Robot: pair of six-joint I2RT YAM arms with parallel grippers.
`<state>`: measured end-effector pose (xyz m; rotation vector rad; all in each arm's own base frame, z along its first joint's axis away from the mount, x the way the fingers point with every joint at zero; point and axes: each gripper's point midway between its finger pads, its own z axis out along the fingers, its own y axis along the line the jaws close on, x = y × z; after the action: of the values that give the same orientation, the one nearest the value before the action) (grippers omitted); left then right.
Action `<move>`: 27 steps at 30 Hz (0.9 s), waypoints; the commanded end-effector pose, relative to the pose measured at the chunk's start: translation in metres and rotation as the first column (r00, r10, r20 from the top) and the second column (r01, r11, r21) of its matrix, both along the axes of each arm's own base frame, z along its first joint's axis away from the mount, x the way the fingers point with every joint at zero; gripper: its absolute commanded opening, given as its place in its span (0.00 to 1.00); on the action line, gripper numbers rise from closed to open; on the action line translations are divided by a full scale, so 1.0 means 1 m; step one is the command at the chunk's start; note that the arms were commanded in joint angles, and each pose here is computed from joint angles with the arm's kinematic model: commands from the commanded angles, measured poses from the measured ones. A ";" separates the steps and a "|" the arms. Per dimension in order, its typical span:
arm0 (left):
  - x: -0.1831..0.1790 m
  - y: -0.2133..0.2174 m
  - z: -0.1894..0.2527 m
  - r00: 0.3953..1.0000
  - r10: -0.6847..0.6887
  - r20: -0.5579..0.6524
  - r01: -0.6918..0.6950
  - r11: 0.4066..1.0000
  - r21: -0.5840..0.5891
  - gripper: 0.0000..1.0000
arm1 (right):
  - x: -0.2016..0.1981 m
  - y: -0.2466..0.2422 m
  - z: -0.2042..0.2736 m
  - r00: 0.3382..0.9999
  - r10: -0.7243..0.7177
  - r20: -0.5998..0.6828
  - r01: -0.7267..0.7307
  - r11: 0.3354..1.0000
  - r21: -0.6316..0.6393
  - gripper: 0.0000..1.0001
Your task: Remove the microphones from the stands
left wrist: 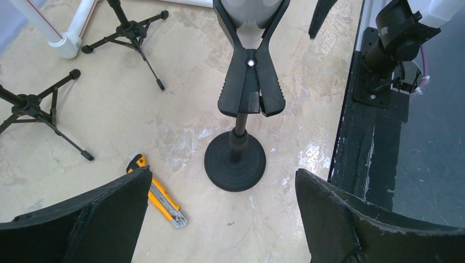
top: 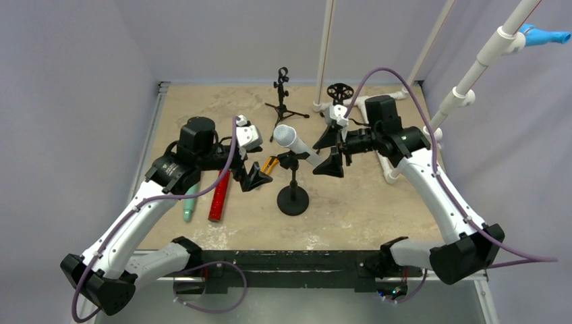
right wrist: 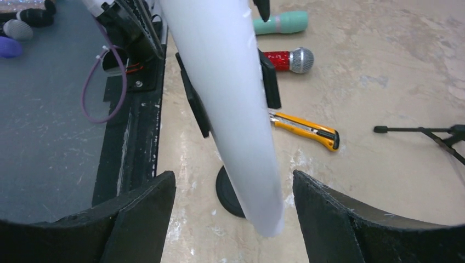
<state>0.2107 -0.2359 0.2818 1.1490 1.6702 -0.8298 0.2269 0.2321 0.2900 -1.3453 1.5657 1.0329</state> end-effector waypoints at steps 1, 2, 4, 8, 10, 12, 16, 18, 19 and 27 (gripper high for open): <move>-0.008 0.008 0.022 1.000 0.030 0.008 -0.030 1.000 -0.008 1.00 | 0.000 0.013 0.010 0.996 0.054 0.068 -0.054 0.999 -0.001 0.75; -0.008 0.009 0.024 0.999 0.030 0.011 -0.030 0.999 -0.010 1.00 | 0.001 0.015 0.010 0.996 0.058 0.072 -0.058 0.998 -0.001 0.75; -0.008 0.008 0.026 0.999 0.032 0.014 -0.031 0.999 -0.020 1.00 | 0.006 0.019 0.010 0.995 0.064 0.080 -0.064 0.998 0.000 0.74; -0.005 0.005 0.029 0.999 0.027 0.025 -0.027 0.999 -0.031 1.00 | 0.014 0.025 0.013 0.994 0.071 0.086 -0.072 0.997 0.006 0.68; -0.004 0.004 0.029 0.999 0.026 0.027 -0.025 0.999 -0.032 1.00 | 0.017 0.028 0.013 0.994 0.074 0.085 -0.075 0.997 0.005 0.65; -0.004 0.004 0.029 0.999 0.023 0.030 -0.022 0.999 -0.032 1.00 | 0.018 0.029 0.014 0.993 0.079 0.084 -0.080 0.997 0.009 0.63; -0.002 0.004 0.028 0.999 0.021 0.037 -0.020 0.999 -0.027 1.00 | 0.018 0.033 0.014 0.993 0.090 0.077 -0.091 0.996 0.015 0.57; -0.001 0.003 0.027 0.999 0.020 0.035 -0.019 0.999 -0.029 1.00 | 0.017 0.034 0.013 0.993 0.094 0.074 -0.095 0.995 0.016 0.54; -0.001 0.002 0.028 0.999 0.020 0.032 -0.019 0.999 -0.033 1.00 | 0.017 0.035 0.012 0.993 0.097 0.070 -0.099 0.995 0.016 0.52; 0.003 -0.010 0.032 1.000 0.007 0.003 -0.006 0.996 -0.092 1.00 | 0.010 0.035 0.007 0.993 0.106 0.050 -0.107 0.994 0.018 0.34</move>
<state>0.2098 -0.2357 0.2942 1.1132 1.6816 -0.8436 0.2399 0.2643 0.2802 -1.4356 1.5340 1.0742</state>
